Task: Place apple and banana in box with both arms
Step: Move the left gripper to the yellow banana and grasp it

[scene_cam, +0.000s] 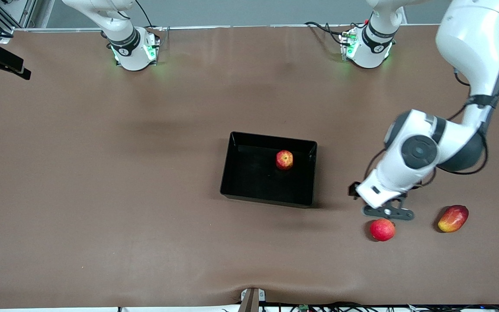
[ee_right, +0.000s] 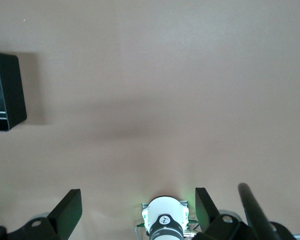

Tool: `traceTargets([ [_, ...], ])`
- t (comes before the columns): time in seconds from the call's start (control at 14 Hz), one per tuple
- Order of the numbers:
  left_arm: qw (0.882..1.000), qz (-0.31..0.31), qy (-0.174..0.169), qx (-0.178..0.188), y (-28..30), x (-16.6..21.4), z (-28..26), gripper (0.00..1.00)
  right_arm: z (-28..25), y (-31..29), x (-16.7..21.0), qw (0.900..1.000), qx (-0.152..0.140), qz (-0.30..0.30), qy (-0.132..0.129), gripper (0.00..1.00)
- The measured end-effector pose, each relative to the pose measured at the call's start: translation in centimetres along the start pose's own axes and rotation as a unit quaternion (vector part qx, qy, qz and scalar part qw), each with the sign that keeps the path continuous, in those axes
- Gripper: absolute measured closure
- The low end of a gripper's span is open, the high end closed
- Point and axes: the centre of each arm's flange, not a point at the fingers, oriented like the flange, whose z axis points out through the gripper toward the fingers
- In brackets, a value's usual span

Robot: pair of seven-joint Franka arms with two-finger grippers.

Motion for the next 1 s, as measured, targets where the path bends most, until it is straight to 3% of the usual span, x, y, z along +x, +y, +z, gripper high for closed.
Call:
traceTargets([
  [0.36, 0.999, -0.016, -0.044, -0.026, -3.6, -1.3, 8.4, 0.0, 0.1, 0.5, 0.2, 1.0, -0.017, -0.004, 0.004, 0.0],
  [0.71, 0.997, -0.03, -0.054, -0.045, -5.3, -3.4, 13.0, 0.04, 0.0, 1.4, 0.3, 1.0, -0.015, 0.004, 0.006, 0.0],
  [0.79, 0.997, -0.028, -0.057, -0.045, -5.2, -3.6, 13.3, 0.09, 0.0, 1.4, 0.3, 1.0, -0.015, 0.004, 0.007, 0.0],
  [1.0, 0.996, -0.028, -0.065, -0.045, -5.1, -4.1, 14.1, 0.41, 0.0, 1.4, 0.3, 1.0, -0.015, 0.004, 0.007, 0.0],
])
